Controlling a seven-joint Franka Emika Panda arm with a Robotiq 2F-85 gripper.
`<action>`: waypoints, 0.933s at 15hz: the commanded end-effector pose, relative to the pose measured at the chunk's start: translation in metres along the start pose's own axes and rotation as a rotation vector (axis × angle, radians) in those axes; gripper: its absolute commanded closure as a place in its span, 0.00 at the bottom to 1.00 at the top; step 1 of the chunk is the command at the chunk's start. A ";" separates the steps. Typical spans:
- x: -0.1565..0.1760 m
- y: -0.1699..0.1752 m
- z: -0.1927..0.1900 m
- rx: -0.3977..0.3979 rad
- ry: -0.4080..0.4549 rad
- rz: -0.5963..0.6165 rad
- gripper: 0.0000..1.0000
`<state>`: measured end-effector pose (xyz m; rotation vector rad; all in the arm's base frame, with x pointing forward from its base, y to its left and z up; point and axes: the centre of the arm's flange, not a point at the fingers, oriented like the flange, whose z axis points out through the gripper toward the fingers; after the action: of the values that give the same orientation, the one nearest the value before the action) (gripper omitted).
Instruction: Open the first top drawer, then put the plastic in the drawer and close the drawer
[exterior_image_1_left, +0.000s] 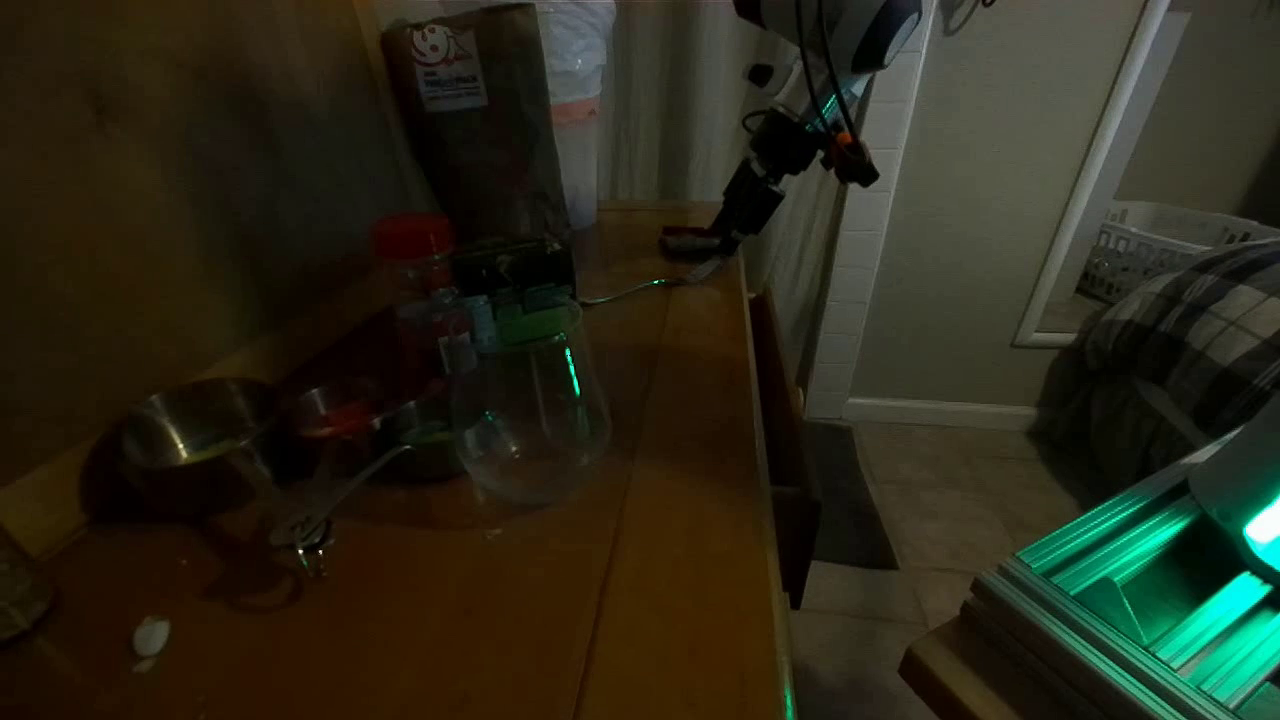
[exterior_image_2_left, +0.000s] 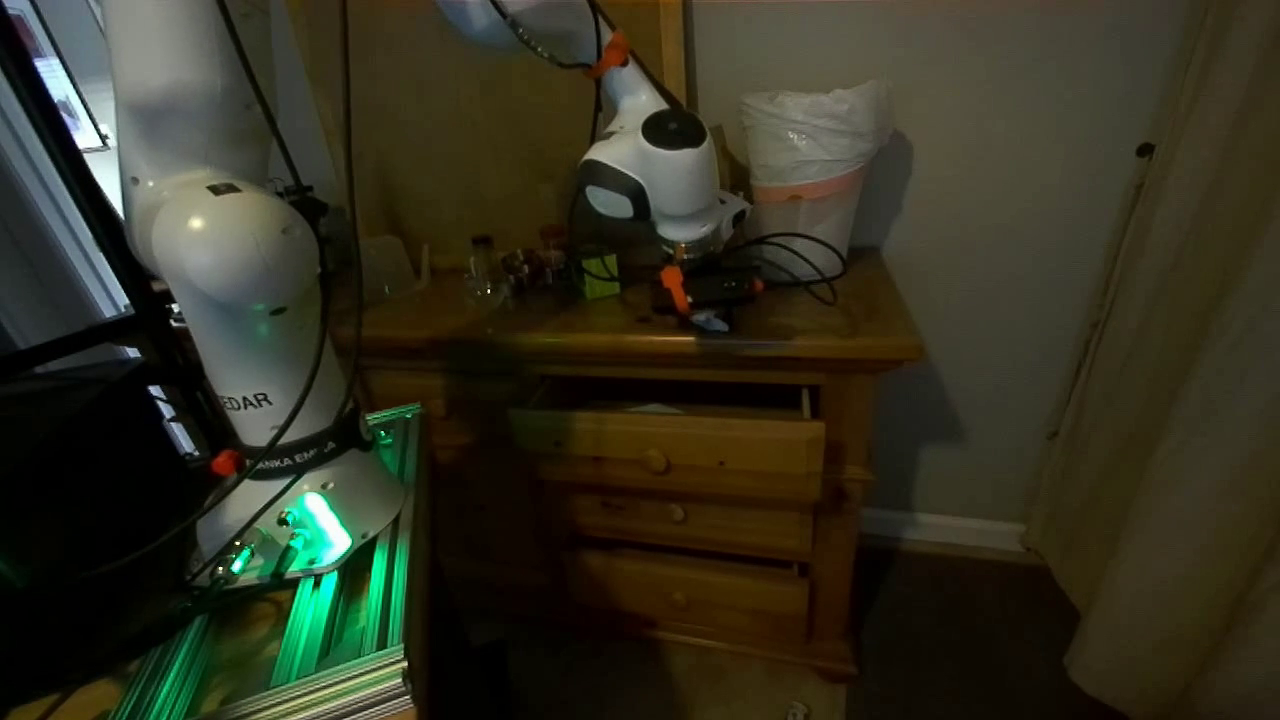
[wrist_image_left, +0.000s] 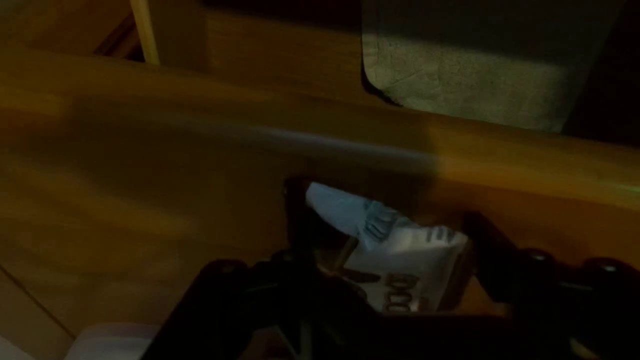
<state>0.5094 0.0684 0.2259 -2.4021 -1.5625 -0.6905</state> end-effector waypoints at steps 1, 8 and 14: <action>-0.005 0.014 0.022 -0.005 0.031 0.005 0.54; 0.003 0.013 -0.010 -0.075 0.021 -0.017 1.00; -0.004 0.004 -0.065 -0.200 -0.135 -0.104 0.95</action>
<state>0.5199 0.0472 0.2482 -2.5316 -1.6545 -0.7867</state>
